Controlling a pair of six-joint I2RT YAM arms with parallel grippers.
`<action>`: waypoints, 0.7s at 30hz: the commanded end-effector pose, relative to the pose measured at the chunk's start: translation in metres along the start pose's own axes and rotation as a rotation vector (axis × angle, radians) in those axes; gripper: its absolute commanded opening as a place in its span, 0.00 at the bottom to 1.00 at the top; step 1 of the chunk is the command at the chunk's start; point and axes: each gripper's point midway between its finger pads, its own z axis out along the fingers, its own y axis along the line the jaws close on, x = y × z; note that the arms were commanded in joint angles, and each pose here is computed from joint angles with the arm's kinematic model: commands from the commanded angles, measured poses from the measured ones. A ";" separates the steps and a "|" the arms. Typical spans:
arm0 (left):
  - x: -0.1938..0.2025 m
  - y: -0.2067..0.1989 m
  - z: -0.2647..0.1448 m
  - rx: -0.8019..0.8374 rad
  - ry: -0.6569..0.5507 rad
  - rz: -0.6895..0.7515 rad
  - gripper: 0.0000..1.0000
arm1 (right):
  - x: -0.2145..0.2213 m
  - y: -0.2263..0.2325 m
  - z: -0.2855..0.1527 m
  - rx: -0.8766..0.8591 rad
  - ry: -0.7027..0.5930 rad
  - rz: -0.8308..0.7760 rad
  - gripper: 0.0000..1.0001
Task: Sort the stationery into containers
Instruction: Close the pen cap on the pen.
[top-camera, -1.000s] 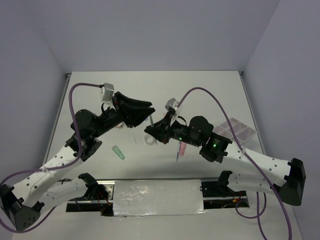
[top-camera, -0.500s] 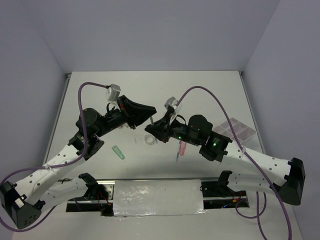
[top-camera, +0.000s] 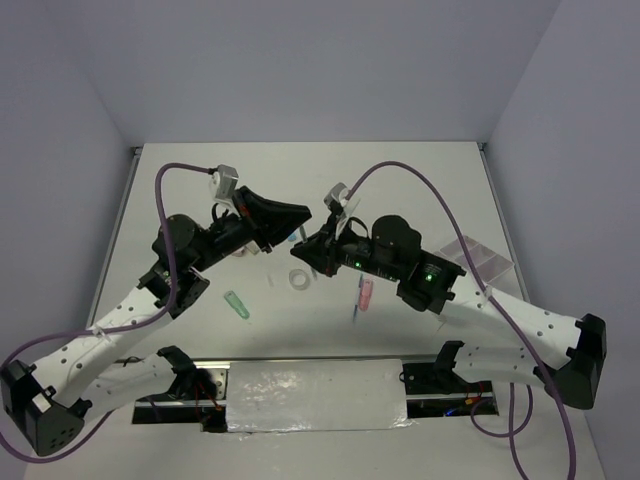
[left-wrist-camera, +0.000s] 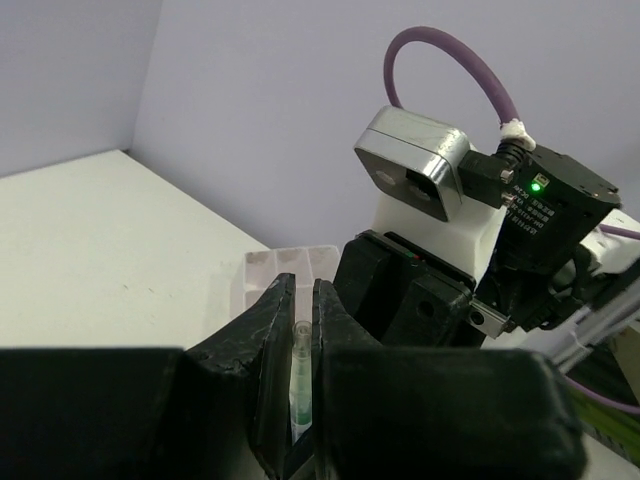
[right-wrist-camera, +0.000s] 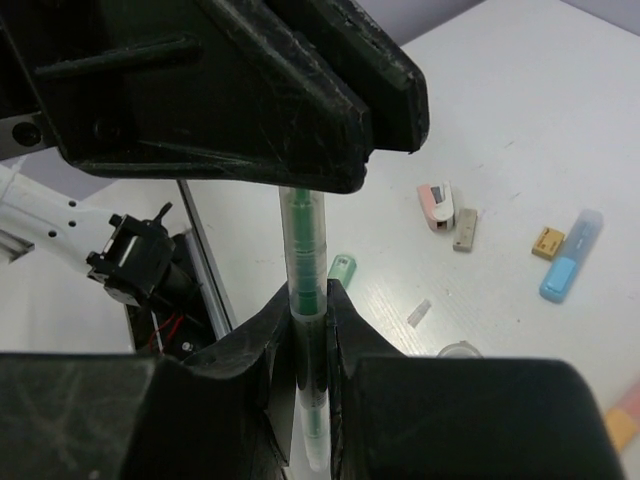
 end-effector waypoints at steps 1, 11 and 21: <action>0.031 -0.005 0.000 0.034 0.104 -0.010 0.00 | -0.088 -0.002 -0.002 0.005 -0.218 -0.045 0.00; 0.061 -0.009 0.003 0.025 0.172 -0.012 0.00 | -0.165 -0.005 0.002 0.006 -0.333 -0.107 0.00; 0.077 -0.011 0.002 0.036 0.216 -0.002 0.00 | -0.209 -0.013 0.007 0.017 -0.381 -0.143 0.00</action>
